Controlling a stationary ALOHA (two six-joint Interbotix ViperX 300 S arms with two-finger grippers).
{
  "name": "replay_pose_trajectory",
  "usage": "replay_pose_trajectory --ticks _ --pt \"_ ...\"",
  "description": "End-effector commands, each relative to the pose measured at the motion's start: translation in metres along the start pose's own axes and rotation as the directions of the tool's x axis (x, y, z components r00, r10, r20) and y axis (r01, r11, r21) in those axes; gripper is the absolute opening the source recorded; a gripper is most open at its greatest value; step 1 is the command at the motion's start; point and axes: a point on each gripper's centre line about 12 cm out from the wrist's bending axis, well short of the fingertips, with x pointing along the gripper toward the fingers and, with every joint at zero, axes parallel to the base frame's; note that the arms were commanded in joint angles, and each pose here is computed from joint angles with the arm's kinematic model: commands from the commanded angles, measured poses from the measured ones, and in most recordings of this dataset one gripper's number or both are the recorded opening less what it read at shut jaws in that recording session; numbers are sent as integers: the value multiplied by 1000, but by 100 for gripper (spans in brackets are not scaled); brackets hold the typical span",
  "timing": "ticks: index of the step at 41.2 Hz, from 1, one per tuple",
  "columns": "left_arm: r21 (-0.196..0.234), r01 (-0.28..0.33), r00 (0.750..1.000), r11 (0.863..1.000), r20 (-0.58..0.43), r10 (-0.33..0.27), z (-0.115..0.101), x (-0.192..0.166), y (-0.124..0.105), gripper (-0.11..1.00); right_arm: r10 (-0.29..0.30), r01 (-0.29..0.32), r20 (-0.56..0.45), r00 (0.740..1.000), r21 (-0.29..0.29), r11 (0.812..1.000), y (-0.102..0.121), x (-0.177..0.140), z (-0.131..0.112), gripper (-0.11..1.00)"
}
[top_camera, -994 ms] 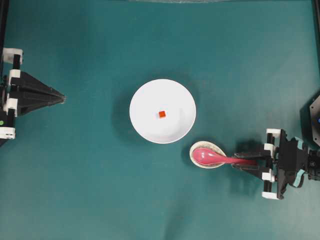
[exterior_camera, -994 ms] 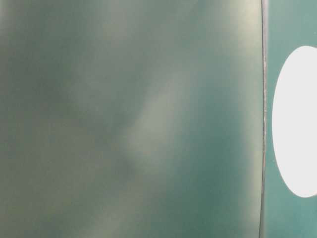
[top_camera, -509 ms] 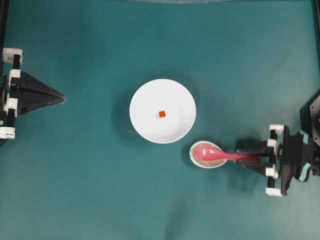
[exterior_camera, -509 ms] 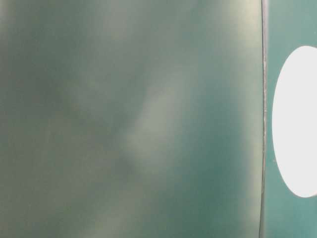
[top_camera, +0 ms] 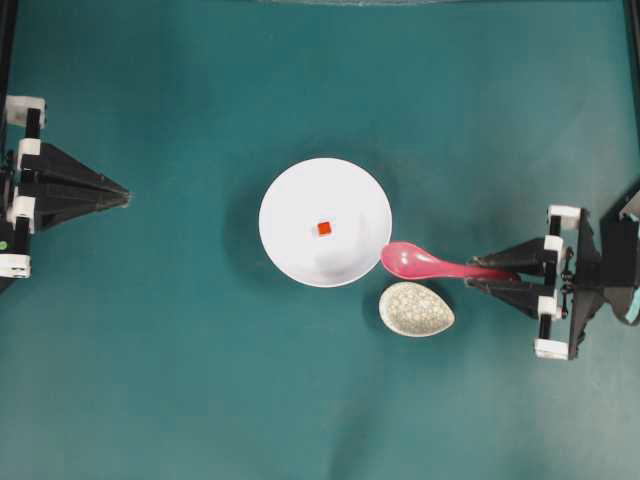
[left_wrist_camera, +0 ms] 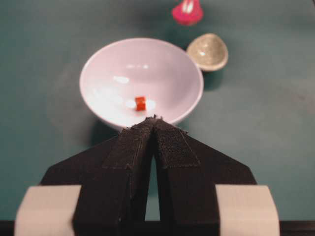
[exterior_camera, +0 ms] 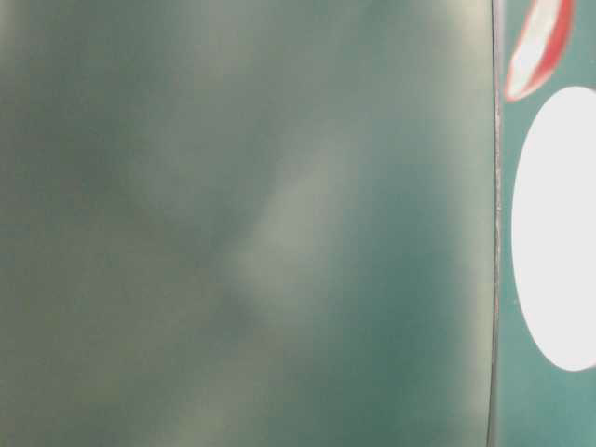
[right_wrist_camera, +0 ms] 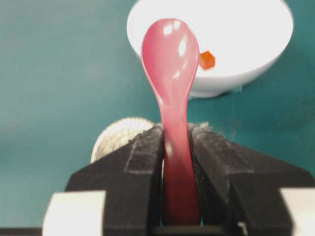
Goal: Grip the spoon and scoop the red block from the bowl with right arm.
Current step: 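Lift the pink spoon out of the spoon rest with the right gripper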
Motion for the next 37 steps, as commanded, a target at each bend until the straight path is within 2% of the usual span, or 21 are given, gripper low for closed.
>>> replay_pose_trajectory --ticks 1,12,20,29,37 --pt "4 -1 1000 1000 25 1 8 0 0 0 10 -11 24 1000 33 999 0 2 19 24" --pt "16 -1 1000 1000 20 1 7 0 0 0 37 -38 32 999 54 998 -13 3 68 24" --pt "16 -2 1000 1000 3 2 5 0 0 0 13 -16 47 999 62 998 -33 10 103 24" --pt "17 -1 1000 1000 -15 1 3 -1 0 0 -15 10 28 999 148 989 -56 22 135 24" --pt "16 -3 999 1000 -43 3 0 -1 0 0 12 -14 12 1000 239 971 -69 28 162 24"
